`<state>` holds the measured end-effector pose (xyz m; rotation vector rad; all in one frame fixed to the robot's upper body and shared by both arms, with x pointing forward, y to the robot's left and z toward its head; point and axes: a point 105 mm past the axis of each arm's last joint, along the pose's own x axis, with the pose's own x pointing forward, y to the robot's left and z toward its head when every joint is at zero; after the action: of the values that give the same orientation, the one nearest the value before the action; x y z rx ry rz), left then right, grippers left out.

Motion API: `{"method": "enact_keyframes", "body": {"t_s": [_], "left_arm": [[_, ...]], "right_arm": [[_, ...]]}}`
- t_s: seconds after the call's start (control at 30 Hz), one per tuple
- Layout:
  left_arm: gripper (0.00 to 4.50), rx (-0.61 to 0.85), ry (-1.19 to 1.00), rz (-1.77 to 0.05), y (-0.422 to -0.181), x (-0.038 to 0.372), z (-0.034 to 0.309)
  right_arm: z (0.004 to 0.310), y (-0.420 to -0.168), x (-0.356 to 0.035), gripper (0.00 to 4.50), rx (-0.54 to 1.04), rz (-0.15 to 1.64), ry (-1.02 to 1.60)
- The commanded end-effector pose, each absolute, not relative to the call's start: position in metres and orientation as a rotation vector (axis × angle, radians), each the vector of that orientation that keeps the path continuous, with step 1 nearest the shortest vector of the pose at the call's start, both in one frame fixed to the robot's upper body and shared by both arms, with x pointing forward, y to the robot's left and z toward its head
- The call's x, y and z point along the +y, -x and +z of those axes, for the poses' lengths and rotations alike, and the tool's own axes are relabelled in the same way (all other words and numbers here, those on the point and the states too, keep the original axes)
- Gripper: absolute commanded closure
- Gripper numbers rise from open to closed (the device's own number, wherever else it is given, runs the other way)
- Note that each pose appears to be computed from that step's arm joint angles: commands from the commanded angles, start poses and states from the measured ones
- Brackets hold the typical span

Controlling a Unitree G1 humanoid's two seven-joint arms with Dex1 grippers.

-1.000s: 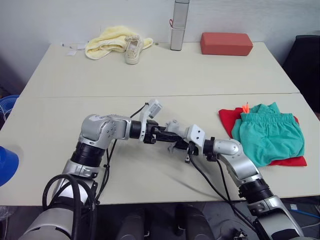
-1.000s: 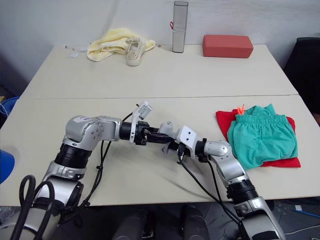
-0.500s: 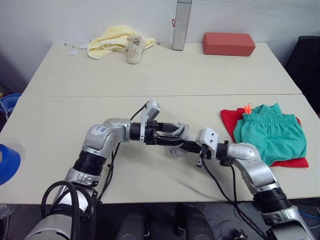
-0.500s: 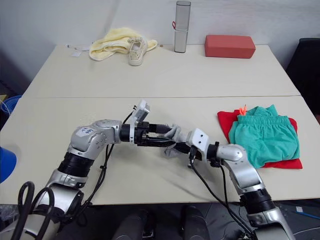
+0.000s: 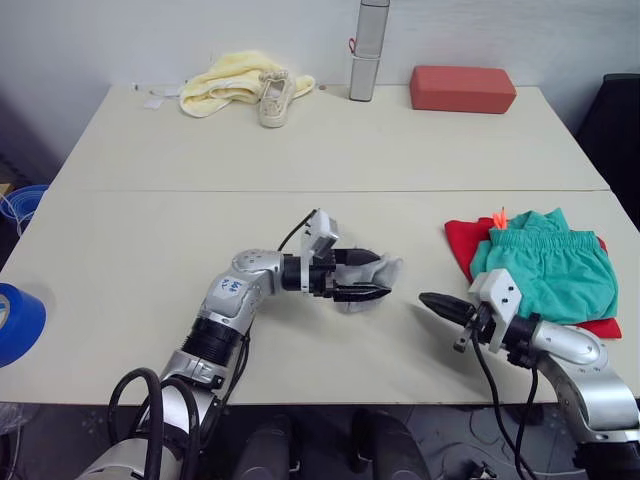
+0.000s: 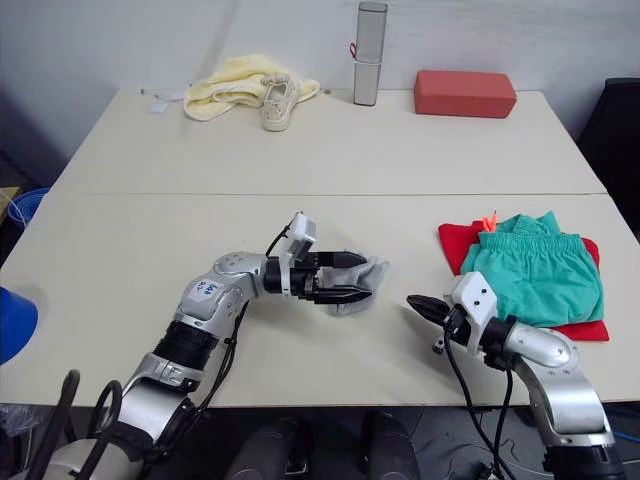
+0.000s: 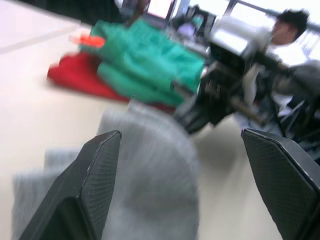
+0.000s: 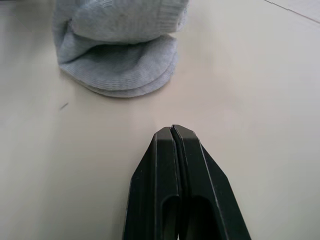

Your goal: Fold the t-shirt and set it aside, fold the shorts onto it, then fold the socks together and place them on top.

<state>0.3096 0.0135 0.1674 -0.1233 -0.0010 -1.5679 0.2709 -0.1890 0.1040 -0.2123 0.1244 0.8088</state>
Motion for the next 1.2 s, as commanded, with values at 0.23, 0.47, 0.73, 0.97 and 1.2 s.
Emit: {"method": "enact_keyframes", "body": {"t_s": [0.23,0.47,0.73,0.97,1.2], "left_arm": [[2.28,-0.113,0.011,-1.389,-0.333,0.034,0.187],[4.37,-0.022,-0.086,-1.414,-0.335,-0.001,0.146],[4.48,0.076,-0.262,-1.415,-0.334,-0.016,0.101],[4.48,-0.082,-0.132,-1.442,-0.324,-0.005,0.126],[4.5,-0.157,-0.179,-1.458,-0.318,0.029,0.15]], "right_arm": [[0.133,-0.268,-0.197,4.5,0.016,0.707,-0.017],[0.137,-0.272,-0.206,4.5,0.027,0.571,-0.095],[0.14,-0.275,-0.209,4.5,0.053,0.511,-0.178],[0.156,-0.276,-0.199,4.5,0.049,0.609,-0.368],[0.152,-0.288,-0.194,3.18,0.311,0.734,-0.388]]}}
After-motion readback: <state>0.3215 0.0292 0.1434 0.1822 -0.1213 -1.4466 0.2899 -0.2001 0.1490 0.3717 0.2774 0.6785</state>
